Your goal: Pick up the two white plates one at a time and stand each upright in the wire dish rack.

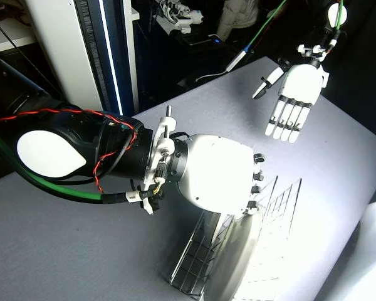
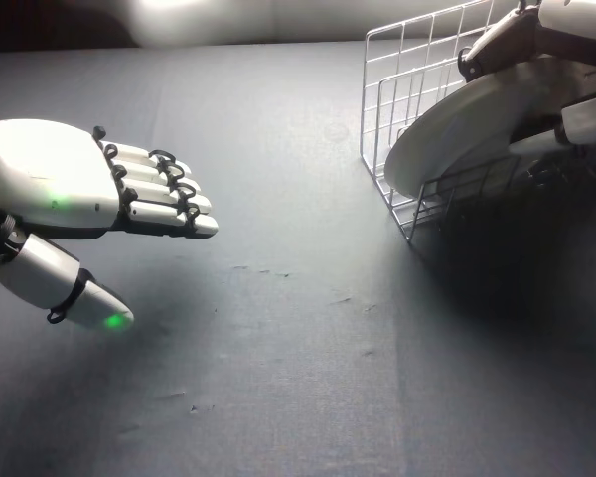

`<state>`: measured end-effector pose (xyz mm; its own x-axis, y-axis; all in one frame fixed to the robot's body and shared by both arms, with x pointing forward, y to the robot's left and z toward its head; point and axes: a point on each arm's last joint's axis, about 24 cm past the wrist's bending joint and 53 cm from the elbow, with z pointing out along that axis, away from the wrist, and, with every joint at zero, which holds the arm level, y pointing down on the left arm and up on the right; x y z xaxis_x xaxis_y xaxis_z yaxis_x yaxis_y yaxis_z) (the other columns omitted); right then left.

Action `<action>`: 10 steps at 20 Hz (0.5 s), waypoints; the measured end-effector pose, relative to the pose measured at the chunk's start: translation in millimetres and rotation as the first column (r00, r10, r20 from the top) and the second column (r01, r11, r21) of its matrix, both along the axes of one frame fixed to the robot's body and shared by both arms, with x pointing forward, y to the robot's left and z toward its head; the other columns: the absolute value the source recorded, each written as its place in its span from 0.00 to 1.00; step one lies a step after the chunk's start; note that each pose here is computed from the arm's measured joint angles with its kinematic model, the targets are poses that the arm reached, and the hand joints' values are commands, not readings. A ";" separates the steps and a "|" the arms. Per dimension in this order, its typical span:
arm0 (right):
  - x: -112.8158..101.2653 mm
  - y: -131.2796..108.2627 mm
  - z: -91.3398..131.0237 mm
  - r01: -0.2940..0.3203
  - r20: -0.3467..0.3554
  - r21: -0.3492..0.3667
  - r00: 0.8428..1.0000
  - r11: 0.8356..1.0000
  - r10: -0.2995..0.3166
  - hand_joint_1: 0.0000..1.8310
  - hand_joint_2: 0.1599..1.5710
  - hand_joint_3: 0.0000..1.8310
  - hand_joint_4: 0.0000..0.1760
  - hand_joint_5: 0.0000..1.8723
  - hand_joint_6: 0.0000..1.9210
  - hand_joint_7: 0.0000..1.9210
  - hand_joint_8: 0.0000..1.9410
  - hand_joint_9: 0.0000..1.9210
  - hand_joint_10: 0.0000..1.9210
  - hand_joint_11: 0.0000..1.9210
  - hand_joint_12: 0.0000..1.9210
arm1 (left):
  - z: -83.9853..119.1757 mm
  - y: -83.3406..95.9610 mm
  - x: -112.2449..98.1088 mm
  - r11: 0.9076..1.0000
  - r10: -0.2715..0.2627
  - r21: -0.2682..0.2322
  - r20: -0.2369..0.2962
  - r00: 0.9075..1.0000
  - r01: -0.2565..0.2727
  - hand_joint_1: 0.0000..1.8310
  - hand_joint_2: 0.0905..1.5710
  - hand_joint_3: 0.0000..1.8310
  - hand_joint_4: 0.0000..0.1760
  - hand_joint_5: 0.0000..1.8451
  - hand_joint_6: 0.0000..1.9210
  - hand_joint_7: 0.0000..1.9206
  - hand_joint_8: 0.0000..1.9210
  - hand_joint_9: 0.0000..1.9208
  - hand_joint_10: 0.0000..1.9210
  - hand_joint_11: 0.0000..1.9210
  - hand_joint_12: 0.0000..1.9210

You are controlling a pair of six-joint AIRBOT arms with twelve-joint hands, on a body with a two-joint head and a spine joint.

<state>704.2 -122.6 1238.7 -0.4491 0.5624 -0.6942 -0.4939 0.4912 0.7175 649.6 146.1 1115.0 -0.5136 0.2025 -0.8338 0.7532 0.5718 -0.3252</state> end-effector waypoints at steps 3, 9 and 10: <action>0.0 0.9 2.7 -0.002 0.015 -0.010 1.000 1.000 0.002 0.65 0.70 0.00 0.00 0.38 0.31 0.44 0.13 0.44 0.10 0.25 0.55 | 0.5 3.0 7.7 0.999 0.036 0.004 0.012 0.999 -0.036 0.00 0.74 0.00 0.00 0.00 0.00 0.00 0.00 0.00 0.00 0.00 0.00; -0.8 6.4 20.1 -0.010 0.049 0.000 0.999 1.000 0.010 0.67 0.66 0.00 0.00 0.35 0.00 0.35 0.00 0.33 0.00 0.10 0.57 | 0.7 6.2 13.3 0.998 0.062 0.007 0.020 0.998 -0.063 0.00 0.74 0.00 0.00 0.00 0.00 0.00 0.00 0.00 0.00 0.00 0.00; -1.8 7.8 24.9 -0.013 0.056 0.006 0.998 1.000 0.013 0.66 0.66 0.00 0.00 0.32 0.00 0.32 0.00 0.30 0.00 0.07 0.58 | 0.7 6.3 13.5 0.998 0.064 0.007 0.020 0.998 -0.064 0.00 0.74 0.00 0.00 0.00 0.00 0.00 0.00 0.00 0.00 0.00 0.00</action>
